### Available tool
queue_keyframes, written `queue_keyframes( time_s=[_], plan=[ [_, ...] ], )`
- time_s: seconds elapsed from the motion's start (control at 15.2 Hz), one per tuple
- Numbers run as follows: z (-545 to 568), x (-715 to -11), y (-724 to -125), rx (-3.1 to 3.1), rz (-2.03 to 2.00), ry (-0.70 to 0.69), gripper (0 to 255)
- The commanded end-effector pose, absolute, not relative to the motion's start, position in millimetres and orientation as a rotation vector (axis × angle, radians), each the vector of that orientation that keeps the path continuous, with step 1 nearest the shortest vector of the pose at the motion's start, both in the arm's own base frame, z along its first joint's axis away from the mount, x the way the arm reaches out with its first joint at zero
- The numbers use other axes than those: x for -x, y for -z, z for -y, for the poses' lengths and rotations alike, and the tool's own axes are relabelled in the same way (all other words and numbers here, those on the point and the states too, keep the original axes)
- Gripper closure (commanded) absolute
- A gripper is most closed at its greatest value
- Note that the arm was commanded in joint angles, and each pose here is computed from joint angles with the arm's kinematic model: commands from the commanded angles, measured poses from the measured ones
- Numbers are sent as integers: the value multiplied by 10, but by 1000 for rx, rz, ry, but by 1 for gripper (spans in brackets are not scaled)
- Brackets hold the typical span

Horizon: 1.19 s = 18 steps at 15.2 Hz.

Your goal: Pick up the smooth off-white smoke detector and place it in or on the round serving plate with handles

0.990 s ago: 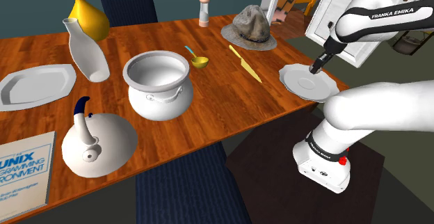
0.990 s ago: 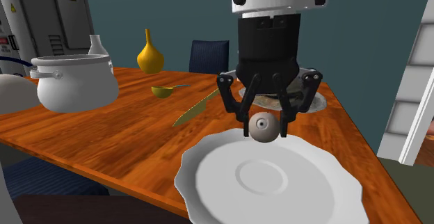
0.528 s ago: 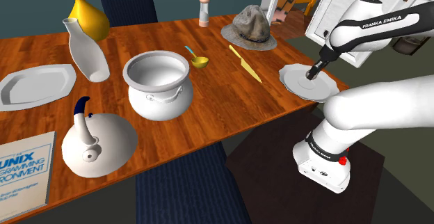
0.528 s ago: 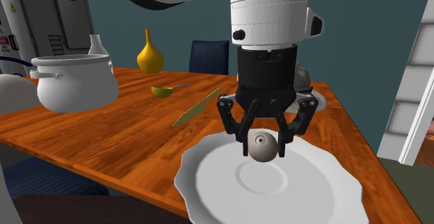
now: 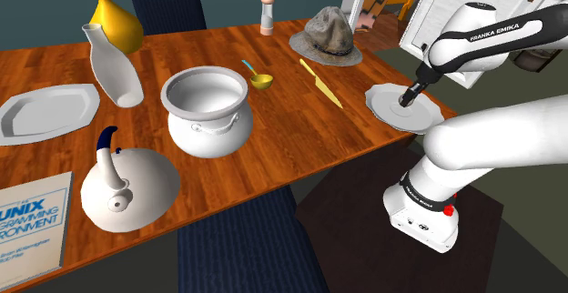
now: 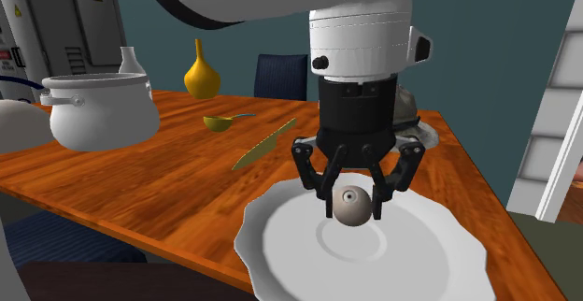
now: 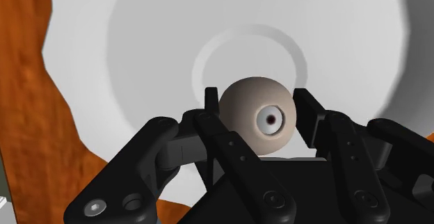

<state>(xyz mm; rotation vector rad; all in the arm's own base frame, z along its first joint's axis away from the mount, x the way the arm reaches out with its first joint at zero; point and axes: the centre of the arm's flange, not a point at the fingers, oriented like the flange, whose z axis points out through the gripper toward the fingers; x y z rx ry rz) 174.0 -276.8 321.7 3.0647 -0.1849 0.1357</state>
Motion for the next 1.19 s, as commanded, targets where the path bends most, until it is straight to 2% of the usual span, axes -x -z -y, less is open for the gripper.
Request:
queue_keyframes(
  time_s=[0.0, 0.07, 0.4, 0.66, 1.12],
  plan=[
    [2768, -1740, -3216, -3065, 185, -136, 255],
    [2768, -1740, -3216, -3065, 185, -136, 0],
    [2768, -1740, -3216, -3065, 185, -136, 0],
    [2731, -1698, -3713, -3065, 185, -136, 0],
    [2731, -1698, -3713, -3065, 185, -136, 0]
  ],
)
